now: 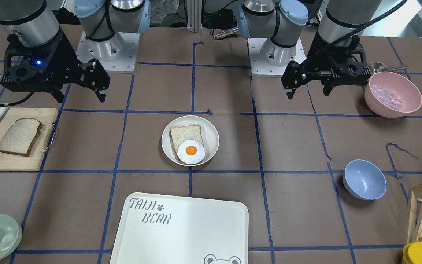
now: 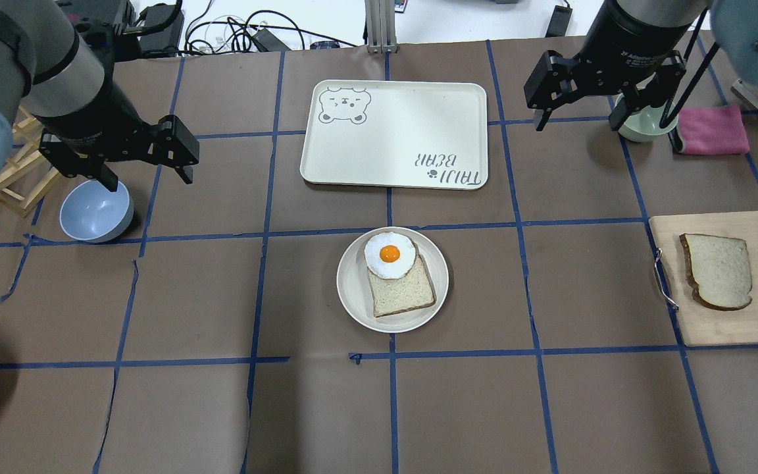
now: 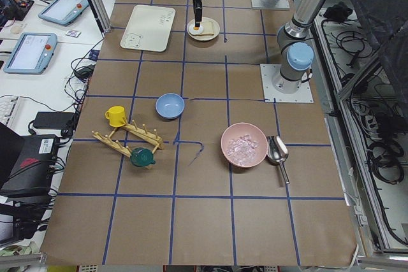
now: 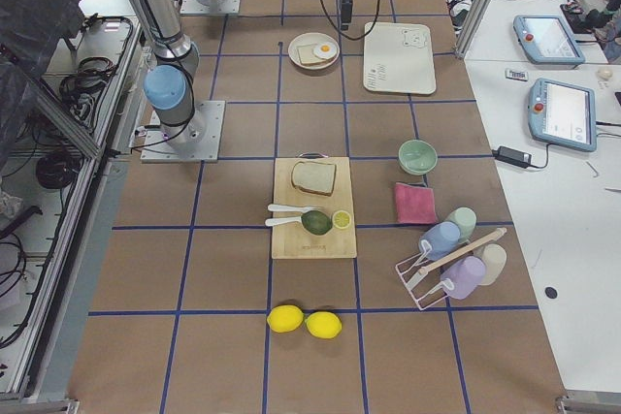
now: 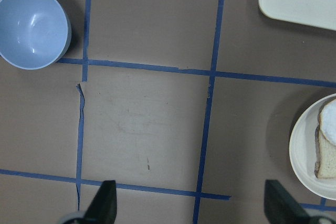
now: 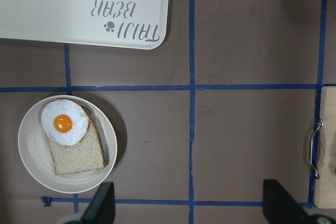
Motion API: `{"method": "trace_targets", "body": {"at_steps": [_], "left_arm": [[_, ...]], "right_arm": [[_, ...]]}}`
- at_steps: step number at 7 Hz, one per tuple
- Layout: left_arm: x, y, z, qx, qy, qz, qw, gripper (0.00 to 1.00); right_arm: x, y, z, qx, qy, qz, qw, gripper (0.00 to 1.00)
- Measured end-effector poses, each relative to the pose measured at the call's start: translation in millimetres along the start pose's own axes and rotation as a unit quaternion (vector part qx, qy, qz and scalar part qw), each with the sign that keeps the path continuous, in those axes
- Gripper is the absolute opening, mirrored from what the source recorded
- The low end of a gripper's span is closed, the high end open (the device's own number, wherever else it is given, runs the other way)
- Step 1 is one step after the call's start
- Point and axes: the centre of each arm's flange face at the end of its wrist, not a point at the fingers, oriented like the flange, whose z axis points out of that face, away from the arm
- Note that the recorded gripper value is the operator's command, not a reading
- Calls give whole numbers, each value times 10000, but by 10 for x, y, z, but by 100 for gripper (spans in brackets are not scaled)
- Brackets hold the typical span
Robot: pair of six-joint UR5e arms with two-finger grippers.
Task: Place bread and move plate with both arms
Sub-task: 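Move the right gripper toward the wooden cutting board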
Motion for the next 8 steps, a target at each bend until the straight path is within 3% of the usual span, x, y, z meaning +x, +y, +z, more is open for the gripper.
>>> {"method": "trace_targets", "body": {"at_steps": [2,5,8], "left_arm": [[0,-1,1,1,-6,1,10000,100],[-4,-2,9,-7,-9,4,10000,100],[-8,-3,5,-2,-15,0,10000,100]], "right_arm": [[1,9,1,-14,4,-12,10000,100],[112,116,-86,23,575,-217,9981,100],[65,144,-133,67,398,-274,9988,100]]}}
